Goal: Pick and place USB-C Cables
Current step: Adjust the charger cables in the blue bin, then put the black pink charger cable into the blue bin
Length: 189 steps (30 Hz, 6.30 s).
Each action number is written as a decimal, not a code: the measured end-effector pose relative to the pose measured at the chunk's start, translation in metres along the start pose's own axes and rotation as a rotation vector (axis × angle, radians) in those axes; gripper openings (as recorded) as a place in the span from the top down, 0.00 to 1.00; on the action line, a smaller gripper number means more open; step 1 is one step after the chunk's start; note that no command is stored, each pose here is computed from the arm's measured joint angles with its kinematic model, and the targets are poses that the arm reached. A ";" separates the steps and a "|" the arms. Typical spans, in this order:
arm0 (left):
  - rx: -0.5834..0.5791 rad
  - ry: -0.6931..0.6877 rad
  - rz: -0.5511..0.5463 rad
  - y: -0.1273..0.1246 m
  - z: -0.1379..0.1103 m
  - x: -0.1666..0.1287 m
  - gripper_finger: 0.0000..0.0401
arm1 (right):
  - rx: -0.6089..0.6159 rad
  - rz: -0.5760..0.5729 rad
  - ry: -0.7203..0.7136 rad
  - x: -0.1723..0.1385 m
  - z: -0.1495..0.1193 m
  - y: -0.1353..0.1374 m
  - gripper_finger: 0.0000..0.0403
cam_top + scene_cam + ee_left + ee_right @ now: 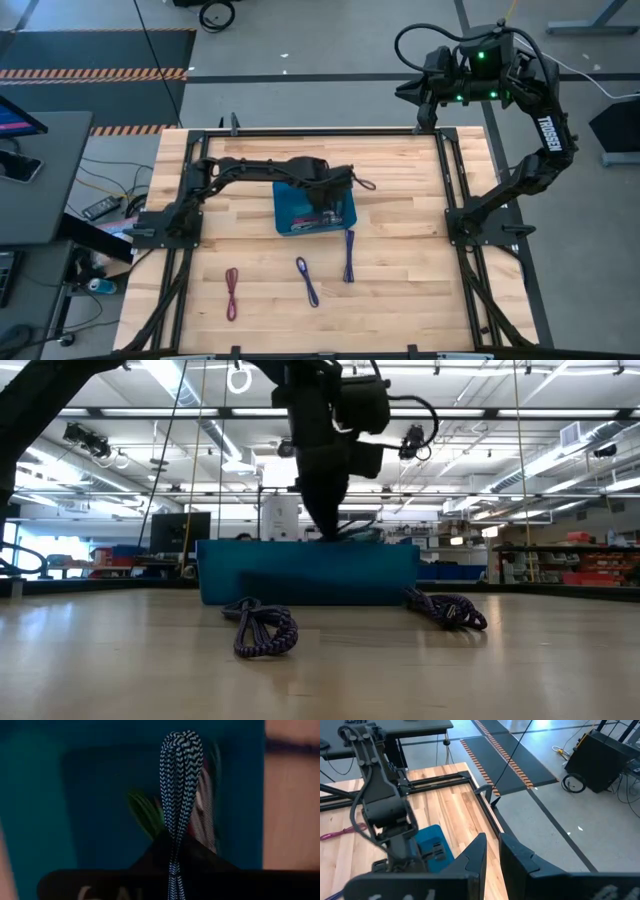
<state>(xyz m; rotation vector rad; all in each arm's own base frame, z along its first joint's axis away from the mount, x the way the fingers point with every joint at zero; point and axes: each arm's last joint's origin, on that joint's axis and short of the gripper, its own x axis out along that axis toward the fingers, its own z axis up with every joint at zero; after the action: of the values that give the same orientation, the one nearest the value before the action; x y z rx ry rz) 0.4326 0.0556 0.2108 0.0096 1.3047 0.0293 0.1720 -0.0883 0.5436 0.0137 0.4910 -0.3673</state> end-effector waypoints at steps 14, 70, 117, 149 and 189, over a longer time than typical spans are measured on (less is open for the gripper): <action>-0.105 0.146 -0.111 0.000 -0.009 0.039 0.95 | 0.002 0.004 0.021 0.000 -0.002 0.000 0.86; -1.063 0.278 0.271 -0.134 -0.153 -0.132 0.45 | -0.002 0.003 0.022 0.000 -0.002 0.000 0.86; -1.603 0.410 0.224 -0.248 -0.225 -0.020 0.50 | -0.054 0.081 0.013 0.000 -0.002 0.003 0.86; -1.587 0.346 0.072 -0.228 -0.227 0.011 0.95 | -0.071 0.093 0.054 0.000 -0.006 0.003 0.86; -0.068 -0.006 -0.053 0.054 -0.043 -0.079 0.95 | -0.050 0.069 -0.019 0.000 0.001 0.002 0.86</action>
<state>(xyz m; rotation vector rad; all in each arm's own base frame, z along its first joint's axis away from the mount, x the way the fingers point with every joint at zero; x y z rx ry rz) 0.3692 0.1068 0.2769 -0.0825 1.2973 0.0286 0.1734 -0.0867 0.5443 -0.0216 0.4794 -0.2870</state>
